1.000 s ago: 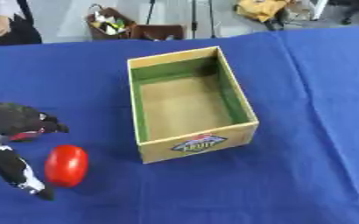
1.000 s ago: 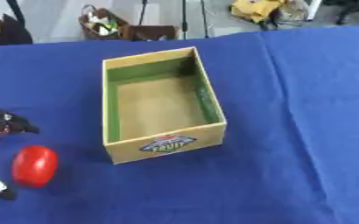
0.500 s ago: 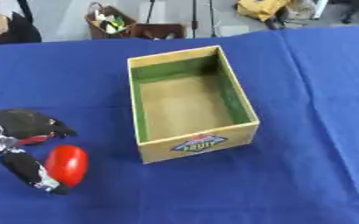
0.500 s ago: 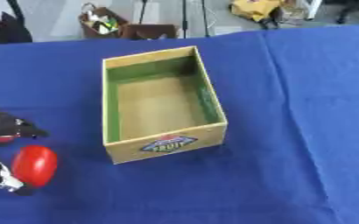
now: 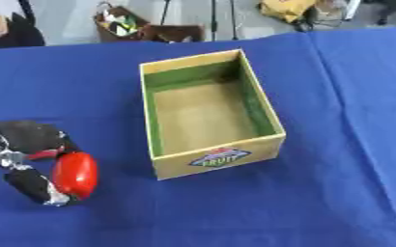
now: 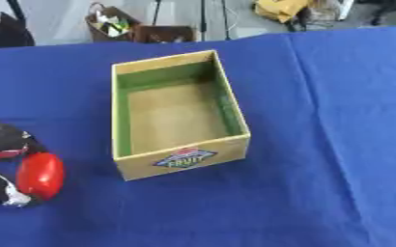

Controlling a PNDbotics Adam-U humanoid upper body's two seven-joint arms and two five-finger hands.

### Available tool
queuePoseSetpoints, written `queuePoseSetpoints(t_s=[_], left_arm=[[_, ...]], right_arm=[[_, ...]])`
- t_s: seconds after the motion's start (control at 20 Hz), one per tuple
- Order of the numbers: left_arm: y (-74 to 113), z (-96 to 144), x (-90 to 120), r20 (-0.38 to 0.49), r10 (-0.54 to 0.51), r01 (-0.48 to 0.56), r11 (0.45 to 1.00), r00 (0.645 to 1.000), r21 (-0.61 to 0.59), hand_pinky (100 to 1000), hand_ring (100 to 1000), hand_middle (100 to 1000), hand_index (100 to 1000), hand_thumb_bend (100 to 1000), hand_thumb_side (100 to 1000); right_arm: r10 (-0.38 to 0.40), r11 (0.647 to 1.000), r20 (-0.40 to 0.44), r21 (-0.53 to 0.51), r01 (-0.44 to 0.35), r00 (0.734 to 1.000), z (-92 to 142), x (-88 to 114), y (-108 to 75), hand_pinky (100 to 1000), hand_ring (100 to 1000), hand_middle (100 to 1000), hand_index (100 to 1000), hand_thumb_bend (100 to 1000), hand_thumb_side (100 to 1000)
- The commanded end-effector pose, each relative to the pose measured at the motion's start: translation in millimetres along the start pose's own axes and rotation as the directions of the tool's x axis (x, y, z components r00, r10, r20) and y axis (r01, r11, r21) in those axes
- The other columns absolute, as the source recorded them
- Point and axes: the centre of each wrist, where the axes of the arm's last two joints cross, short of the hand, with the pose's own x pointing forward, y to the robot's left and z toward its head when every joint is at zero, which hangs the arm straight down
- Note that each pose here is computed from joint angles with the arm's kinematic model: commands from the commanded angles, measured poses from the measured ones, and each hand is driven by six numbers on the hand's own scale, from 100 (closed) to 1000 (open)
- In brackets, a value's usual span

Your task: Pick up objects on the table and place them in the box.

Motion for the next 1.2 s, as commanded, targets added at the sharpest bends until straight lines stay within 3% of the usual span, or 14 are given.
queuePoseSetpoints(t_s=[0.05,0.2,0.35,0.7,0.9,1.2], left_arm=[[3.5,3.4,-4.2,-0.009,-0.031,0.031,0.999,0.999,-0.012,211,466,461,720,328,623],[4.1,2.9,-4.1,0.000,-0.023,0.023,1.000,1.000,-0.005,115,386,378,623,181,616],[10.3,7.2,-2.8,0.008,-0.019,0.018,0.998,1.000,0.064,100,347,330,568,100,627],[28.3,20.6,-4.5,-0.042,-0.003,0.013,0.971,0.999,0.238,100,277,272,512,100,643],[58.8,39.2,-2.2,-0.080,-0.008,0.040,0.916,0.997,0.398,100,269,266,509,100,626],[125.1,47.2,23.4,-0.071,-0.018,0.061,0.739,0.997,0.671,100,247,246,489,100,595]], right_arm=[[0.001,1.000,0.029,0.004,-0.002,1.000,-4.4,6.1,-1.7,701,714,624,754,100,802],[0.000,1.000,0.029,0.004,0.000,1.000,-4.4,6.1,-1.6,702,714,624,754,100,802],[0.000,1.000,0.029,0.003,0.000,1.000,-4.4,6.1,-1.7,702,714,624,754,100,802],[0.003,1.000,0.026,0.004,-0.004,1.000,-3.9,5.7,-2.3,703,715,624,754,100,801],[0.007,1.000,0.024,0.003,-0.007,1.000,-3.4,5.3,-3.0,703,715,624,754,100,801],[-0.002,1.000,0.017,0.009,0.001,1.000,-1.9,4.8,-1.5,703,715,624,754,100,799]])
